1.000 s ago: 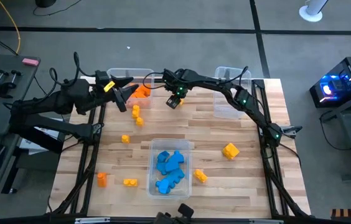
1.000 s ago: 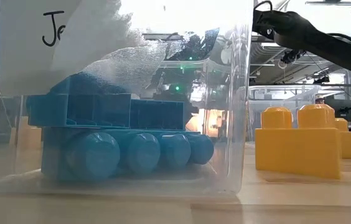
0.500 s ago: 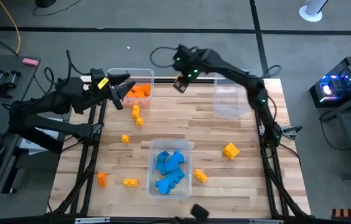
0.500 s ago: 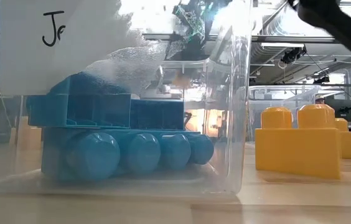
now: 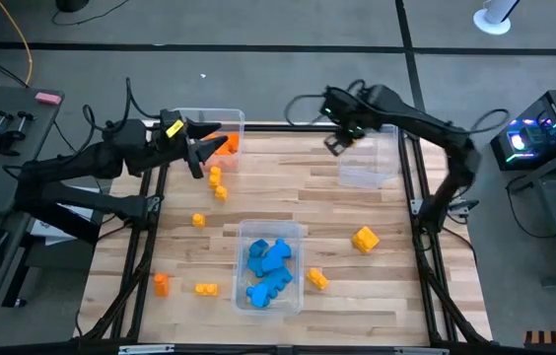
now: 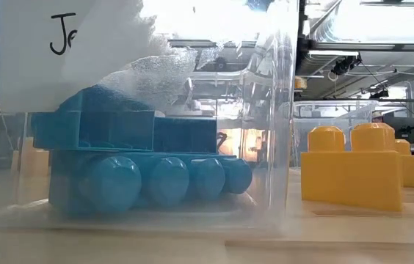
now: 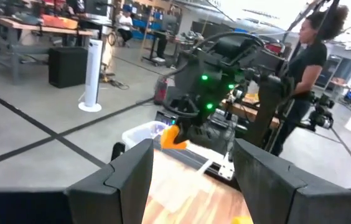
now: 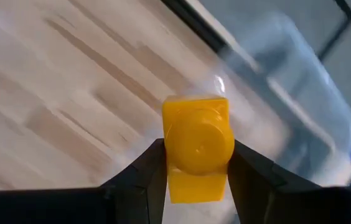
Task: Sort blocks
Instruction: Put the yellow game piece into the top right transparent bin
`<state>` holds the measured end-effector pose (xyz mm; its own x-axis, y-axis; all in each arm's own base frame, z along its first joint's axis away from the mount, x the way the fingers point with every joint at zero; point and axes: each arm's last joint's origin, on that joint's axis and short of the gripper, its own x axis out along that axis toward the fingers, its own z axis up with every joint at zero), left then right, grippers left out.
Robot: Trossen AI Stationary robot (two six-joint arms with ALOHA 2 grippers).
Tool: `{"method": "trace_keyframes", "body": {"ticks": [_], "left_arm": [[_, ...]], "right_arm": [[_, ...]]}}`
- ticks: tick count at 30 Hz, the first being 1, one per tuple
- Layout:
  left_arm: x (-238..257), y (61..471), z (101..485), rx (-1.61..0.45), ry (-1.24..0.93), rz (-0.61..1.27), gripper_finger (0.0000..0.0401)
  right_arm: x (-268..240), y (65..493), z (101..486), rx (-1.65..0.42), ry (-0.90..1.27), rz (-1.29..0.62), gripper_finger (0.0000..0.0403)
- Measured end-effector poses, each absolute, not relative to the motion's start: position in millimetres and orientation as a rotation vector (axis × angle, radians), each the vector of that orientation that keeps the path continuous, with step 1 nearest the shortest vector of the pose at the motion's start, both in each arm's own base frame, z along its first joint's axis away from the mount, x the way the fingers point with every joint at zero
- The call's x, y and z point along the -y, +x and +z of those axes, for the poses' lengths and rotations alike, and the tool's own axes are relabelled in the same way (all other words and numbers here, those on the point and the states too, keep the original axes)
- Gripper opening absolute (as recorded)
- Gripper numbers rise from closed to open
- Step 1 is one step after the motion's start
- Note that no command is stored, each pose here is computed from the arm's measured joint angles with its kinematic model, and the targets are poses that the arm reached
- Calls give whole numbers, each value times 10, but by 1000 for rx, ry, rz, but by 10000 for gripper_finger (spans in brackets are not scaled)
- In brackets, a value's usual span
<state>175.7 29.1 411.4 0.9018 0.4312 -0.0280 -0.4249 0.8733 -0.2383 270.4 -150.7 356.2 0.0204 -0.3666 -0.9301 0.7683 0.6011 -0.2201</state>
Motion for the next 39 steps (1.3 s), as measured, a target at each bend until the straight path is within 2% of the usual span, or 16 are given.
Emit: {"method": "trace_keyframes", "body": {"ticks": [5,10,12,16,19,23,27,29,35,39], "left_arm": [[-333,1777,4101,16,-243,434,207],[-398,1762,4106,23,-234,470,207],[-425,1757,4105,24,-235,485,207],[-469,1745,4106,26,-236,495,207],[-491,1741,4106,31,-253,499,207],[-512,1735,4107,33,-254,501,207],[-520,1744,4112,2,-256,392,207],[-534,1759,4087,-119,-299,312,207],[-438,1789,3595,-758,-542,310,207],[-226,1734,3123,-1041,-516,390,207]], "right_arm": [[1367,2191,3441,-1171,536,-1086,130],[1275,1908,3297,-1110,652,-1147,133],[1251,1863,3257,-1102,673,-1162,160],[1237,1844,3253,-1099,670,-1159,241],[1250,1864,3277,-1076,661,-1147,278],[1280,1909,3402,-998,630,-1121,292],[1338,2001,3627,-844,563,-1065,294],[1371,2056,3741,-752,527,-1031,294],[1465,2164,3906,-550,516,-961,295],[1526,2193,3902,-532,531,-923,295]]}}
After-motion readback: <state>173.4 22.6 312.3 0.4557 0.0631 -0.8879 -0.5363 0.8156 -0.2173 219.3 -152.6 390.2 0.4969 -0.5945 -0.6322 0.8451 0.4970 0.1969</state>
